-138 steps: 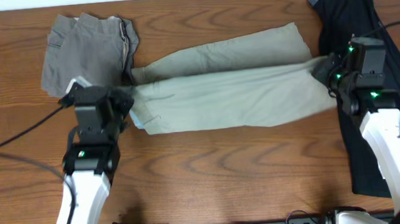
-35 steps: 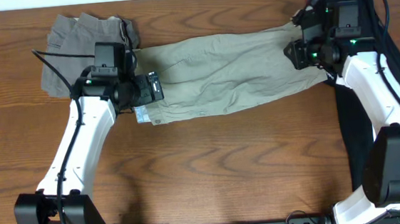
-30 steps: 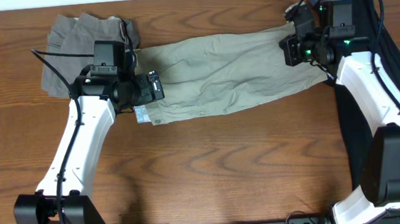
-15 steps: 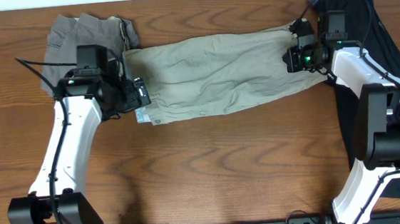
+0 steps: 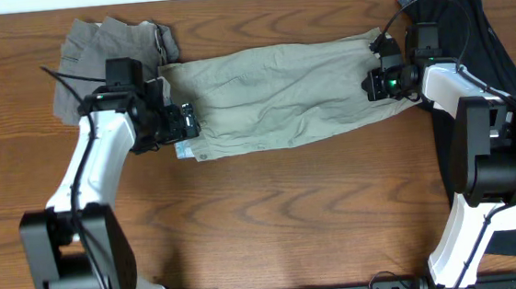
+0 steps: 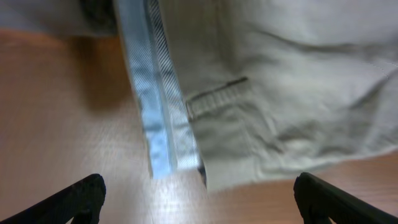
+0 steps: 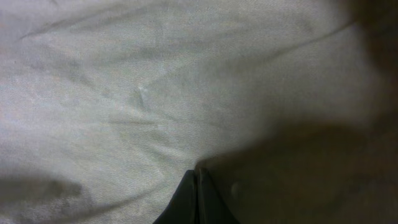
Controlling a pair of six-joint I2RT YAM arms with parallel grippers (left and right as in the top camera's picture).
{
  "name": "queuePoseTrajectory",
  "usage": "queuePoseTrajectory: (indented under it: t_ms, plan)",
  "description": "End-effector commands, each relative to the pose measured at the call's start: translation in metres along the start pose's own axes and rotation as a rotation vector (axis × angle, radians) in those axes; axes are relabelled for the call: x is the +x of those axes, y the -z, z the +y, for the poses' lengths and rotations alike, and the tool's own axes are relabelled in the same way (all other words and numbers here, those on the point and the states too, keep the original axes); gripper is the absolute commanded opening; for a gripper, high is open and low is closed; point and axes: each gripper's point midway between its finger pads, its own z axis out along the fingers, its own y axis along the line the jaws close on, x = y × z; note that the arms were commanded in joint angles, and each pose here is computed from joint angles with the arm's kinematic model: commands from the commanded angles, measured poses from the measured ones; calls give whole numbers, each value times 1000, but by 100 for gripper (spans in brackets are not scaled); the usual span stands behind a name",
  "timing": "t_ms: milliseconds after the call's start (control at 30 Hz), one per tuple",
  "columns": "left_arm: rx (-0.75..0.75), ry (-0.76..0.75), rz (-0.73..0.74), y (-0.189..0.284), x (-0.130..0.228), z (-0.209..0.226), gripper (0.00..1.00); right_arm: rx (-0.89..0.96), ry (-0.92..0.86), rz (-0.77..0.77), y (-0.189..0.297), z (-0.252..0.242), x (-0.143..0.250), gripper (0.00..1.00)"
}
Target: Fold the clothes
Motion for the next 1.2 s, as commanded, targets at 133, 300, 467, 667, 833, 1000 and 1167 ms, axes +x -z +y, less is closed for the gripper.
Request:
queuePoseTrajectory:
  t_ms: [133,300,467,667,833,1000,1167]
  plan:
    - [10,-28,2,-24,-14,20,98,-6,-17,11,-3,-3,2,1]
    - [101,-71,13,-31,-14,15,99,-6,-18,10,-3,-3,2,1]
    - [135,-81,38,-48,-12,15,100,-6,-18,10,-3,-3,2,1]
    - [211,-84,54,-65,-11,8,97,-6,-18,10,-3,-3,2,1]
    - [325,-87,62,-78,-11,-9,95,-6,-17,10,-3,-3,2,1]
    - [334,-76,97,-101,-4,-22,94,-6,-16,6,-3,-3,1,1]
    - [336,-51,115,-119,-1,-29,73,-6,-16,7,-3,-3,1,1]
